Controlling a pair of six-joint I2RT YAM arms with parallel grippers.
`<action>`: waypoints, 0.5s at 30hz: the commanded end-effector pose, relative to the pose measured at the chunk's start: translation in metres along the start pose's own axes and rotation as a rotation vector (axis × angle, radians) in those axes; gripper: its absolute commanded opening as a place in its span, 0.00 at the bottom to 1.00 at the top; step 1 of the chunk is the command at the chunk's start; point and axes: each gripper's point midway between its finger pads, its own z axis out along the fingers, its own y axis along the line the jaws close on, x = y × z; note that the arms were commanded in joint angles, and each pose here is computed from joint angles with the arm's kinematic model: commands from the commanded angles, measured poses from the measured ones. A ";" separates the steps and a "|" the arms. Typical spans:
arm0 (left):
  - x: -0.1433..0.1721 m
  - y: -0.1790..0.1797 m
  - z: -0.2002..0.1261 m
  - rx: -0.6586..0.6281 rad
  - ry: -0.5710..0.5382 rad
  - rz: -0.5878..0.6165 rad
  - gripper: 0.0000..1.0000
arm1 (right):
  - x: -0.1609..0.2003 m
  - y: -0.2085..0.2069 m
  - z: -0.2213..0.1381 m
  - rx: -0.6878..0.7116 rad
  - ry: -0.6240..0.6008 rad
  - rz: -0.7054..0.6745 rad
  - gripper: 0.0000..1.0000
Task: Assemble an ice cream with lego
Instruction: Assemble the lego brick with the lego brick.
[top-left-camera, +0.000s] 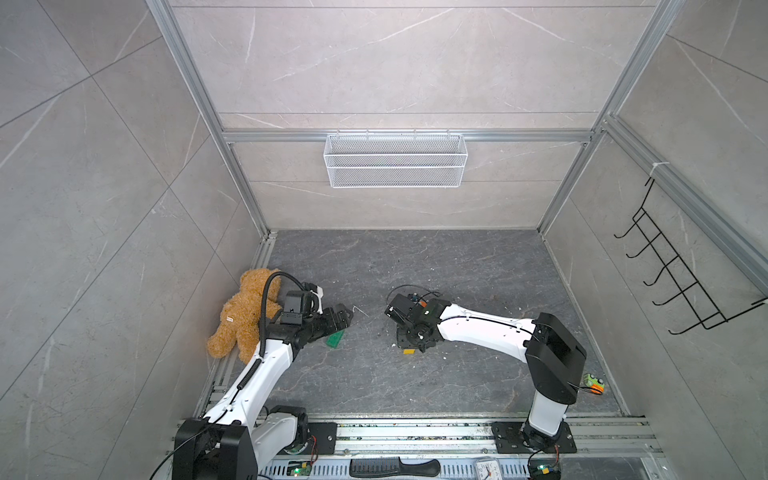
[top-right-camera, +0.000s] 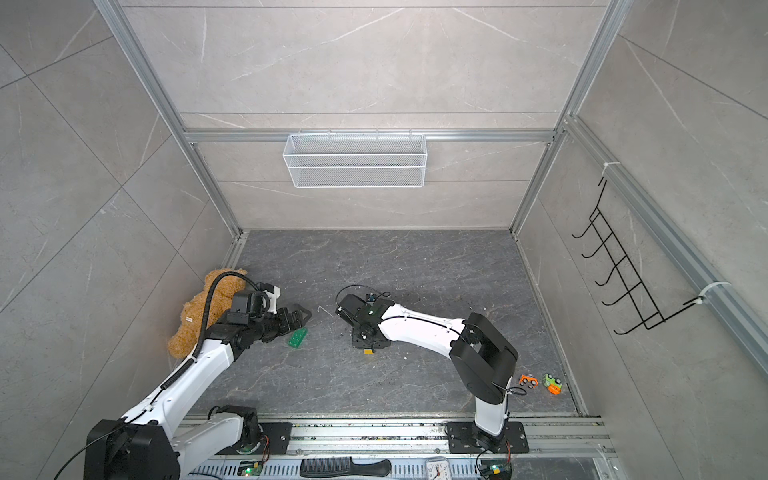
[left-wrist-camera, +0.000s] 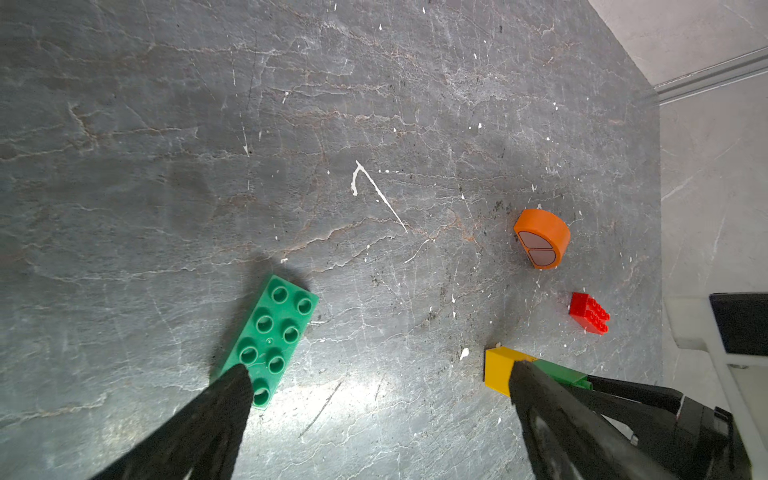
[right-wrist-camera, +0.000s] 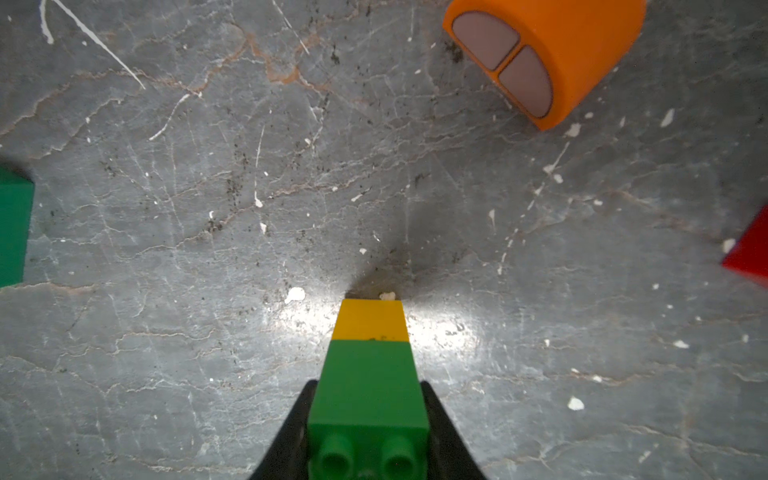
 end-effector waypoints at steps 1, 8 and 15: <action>-0.012 -0.010 -0.009 0.015 -0.039 0.039 0.99 | 0.049 -0.042 0.030 0.200 0.196 -0.034 0.00; -0.012 -0.009 -0.013 0.007 -0.049 0.040 0.99 | 0.043 -0.032 0.027 0.192 0.180 -0.046 0.00; -0.013 -0.008 -0.016 -0.007 -0.053 0.041 0.99 | 0.039 -0.029 0.020 0.189 0.169 -0.051 0.13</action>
